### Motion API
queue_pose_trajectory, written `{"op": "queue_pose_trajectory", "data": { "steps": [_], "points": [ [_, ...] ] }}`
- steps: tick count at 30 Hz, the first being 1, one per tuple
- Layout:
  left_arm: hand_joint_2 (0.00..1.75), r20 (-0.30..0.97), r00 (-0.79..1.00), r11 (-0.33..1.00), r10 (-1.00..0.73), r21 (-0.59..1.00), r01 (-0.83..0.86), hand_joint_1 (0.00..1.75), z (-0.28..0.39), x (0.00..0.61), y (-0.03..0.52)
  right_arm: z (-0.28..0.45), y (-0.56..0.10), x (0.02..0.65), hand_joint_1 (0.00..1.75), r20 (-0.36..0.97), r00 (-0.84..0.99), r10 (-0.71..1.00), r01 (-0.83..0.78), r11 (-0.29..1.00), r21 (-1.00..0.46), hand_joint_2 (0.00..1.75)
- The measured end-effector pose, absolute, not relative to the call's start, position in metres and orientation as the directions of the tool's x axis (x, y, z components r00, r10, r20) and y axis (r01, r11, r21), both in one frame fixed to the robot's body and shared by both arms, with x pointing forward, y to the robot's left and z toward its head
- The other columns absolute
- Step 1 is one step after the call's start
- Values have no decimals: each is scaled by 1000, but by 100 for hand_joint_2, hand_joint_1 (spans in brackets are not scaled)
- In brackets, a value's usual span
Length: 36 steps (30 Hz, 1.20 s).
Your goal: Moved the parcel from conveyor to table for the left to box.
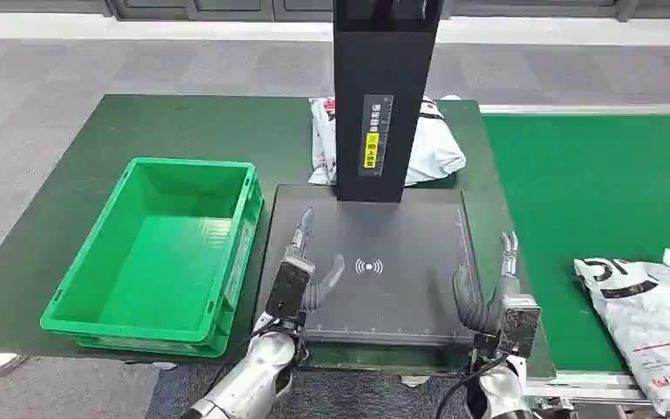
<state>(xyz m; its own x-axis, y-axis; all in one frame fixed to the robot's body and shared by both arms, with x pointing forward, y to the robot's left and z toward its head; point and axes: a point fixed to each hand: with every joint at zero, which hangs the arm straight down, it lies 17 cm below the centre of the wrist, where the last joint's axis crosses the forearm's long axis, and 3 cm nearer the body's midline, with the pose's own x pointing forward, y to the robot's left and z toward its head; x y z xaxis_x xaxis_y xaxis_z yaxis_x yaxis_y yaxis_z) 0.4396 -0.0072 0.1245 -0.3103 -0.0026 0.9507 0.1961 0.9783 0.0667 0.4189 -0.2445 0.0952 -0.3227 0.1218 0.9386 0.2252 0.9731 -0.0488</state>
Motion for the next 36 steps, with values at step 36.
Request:
{"op": "queue_pose_trajectory", "data": {
  "steps": [36],
  "points": [
    [175,947,-319,980,-46,105,169,0,123,442,-5,55,-390,404,0,870,-37,492,561,731,-389,175]
  ]
}}
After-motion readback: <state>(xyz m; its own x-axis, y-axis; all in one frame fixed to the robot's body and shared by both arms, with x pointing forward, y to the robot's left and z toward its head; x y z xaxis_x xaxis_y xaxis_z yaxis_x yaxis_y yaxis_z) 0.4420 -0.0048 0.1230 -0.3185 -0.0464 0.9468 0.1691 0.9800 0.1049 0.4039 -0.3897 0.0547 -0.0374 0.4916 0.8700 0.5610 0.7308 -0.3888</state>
